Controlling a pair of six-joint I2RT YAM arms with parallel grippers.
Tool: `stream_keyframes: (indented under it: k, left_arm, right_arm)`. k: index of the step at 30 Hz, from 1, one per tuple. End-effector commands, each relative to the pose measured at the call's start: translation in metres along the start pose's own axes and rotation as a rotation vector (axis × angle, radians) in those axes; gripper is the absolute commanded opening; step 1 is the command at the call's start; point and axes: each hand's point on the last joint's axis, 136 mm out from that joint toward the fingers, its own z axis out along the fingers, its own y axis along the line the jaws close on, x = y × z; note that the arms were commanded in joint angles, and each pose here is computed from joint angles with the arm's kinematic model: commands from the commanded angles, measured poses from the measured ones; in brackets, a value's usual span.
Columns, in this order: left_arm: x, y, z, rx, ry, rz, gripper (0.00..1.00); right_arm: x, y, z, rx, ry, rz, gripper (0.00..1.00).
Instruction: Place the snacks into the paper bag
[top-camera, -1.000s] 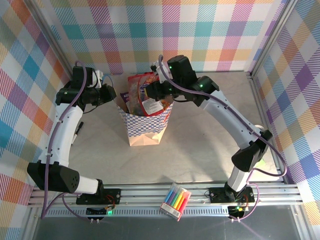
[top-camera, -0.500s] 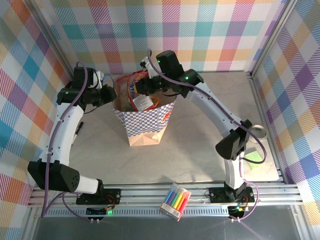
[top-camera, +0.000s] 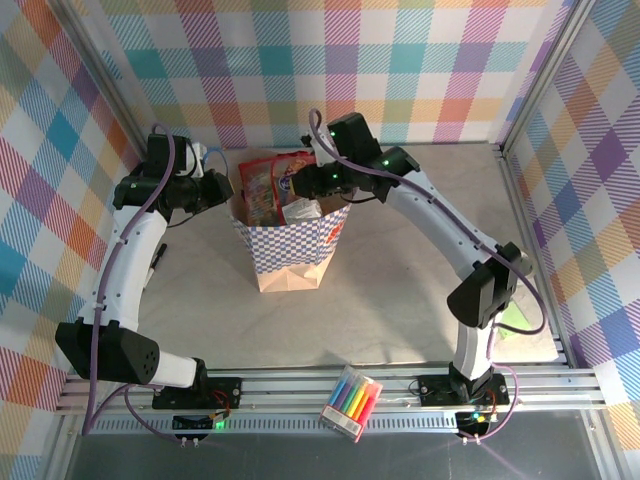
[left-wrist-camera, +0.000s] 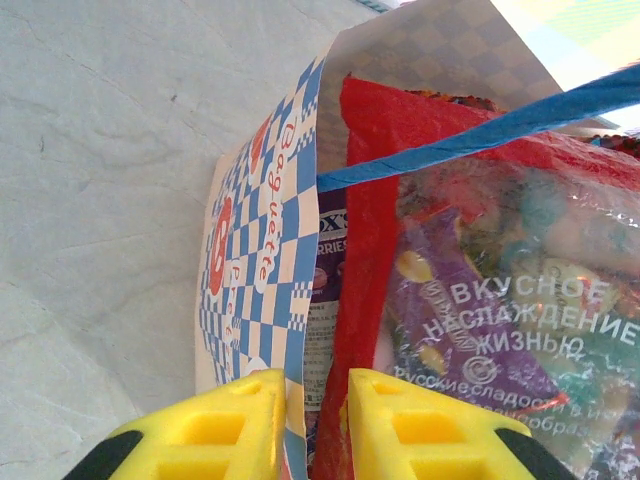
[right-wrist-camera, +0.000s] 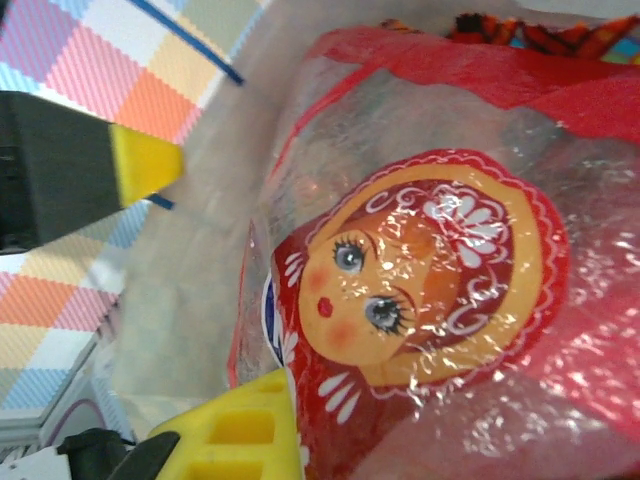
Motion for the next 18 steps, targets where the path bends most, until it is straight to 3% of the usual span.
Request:
stream_keyframes:
  k: [1,18]
  left_arm:
    - [-0.006,0.001,0.000,0.001,-0.014,-0.011,0.24]
    - [-0.010,-0.003,-0.003,0.007,-0.016,-0.014,0.25]
  right_arm:
    - [0.015,-0.022,-0.006,0.104,0.039,0.035,0.00]
    - [0.083,-0.067,0.033,0.281,0.362,0.100,0.00]
